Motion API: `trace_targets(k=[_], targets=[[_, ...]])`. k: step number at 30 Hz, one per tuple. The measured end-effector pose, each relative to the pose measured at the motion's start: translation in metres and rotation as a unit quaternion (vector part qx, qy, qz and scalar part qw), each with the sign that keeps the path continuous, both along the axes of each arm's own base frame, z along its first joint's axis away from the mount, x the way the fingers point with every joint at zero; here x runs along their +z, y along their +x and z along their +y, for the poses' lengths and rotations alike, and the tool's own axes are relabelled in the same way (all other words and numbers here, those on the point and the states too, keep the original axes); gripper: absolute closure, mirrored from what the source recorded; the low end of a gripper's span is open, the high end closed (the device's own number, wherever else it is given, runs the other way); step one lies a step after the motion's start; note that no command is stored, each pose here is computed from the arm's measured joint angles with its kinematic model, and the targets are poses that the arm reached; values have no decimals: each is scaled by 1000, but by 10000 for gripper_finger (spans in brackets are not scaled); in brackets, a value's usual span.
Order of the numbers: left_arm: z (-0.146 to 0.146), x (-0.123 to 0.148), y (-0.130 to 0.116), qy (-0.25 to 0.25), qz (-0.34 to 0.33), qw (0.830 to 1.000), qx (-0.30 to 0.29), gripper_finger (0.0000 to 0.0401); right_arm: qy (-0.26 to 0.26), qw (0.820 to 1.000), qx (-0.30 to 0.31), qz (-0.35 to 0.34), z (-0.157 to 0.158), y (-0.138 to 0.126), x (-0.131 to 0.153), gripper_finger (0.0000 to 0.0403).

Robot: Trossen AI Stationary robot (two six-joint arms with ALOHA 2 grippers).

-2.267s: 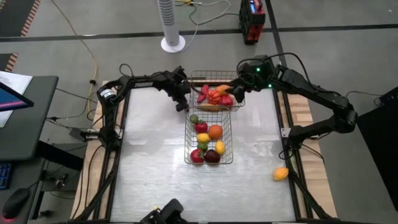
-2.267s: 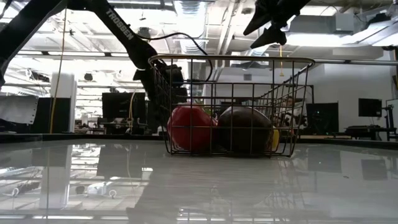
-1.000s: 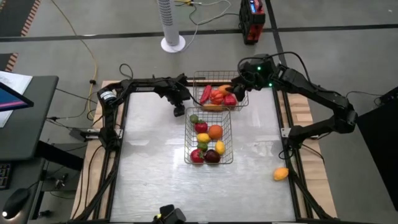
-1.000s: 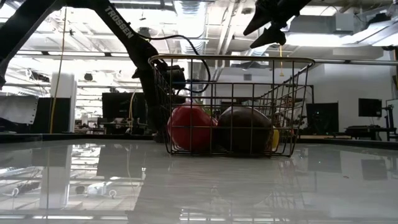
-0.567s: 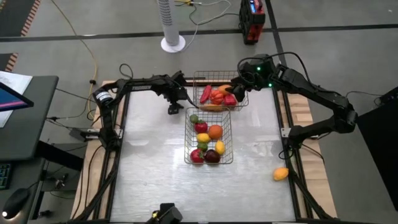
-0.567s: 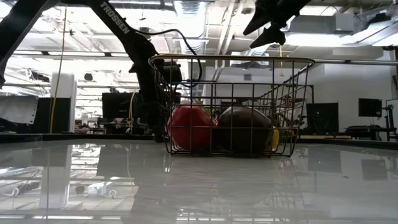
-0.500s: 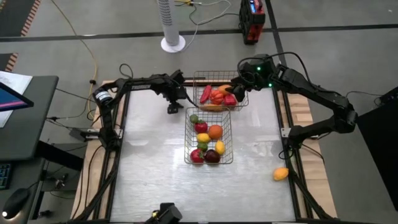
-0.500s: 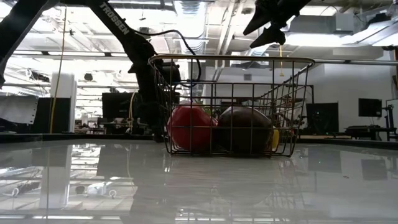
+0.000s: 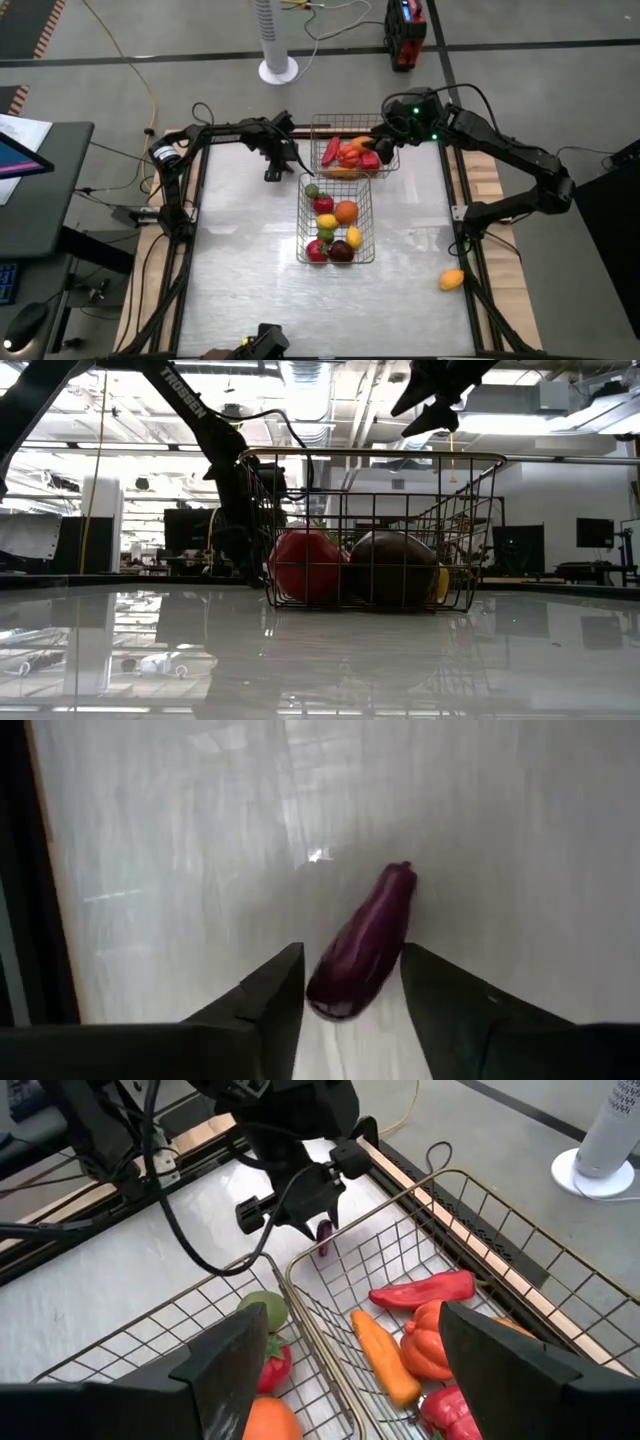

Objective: Sort produce into baskets
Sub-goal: Put the eggplant into the top wire basket

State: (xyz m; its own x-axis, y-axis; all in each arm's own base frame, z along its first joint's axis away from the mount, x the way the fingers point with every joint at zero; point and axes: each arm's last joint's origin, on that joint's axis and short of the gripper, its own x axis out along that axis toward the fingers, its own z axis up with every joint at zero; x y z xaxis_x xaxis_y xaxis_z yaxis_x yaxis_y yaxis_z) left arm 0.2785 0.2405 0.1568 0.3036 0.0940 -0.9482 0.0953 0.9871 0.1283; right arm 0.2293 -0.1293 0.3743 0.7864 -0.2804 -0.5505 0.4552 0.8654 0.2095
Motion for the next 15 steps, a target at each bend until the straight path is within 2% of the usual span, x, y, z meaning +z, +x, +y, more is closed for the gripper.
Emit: trace_targets(k=[10,15], targets=[[1,0,-2,-6,5,999,31,326,-5,1000,4,2,0,0,0,81],[3,-1,-6,-30,3,998,63,351,-7,1000,5,3,0,0,0,81]])
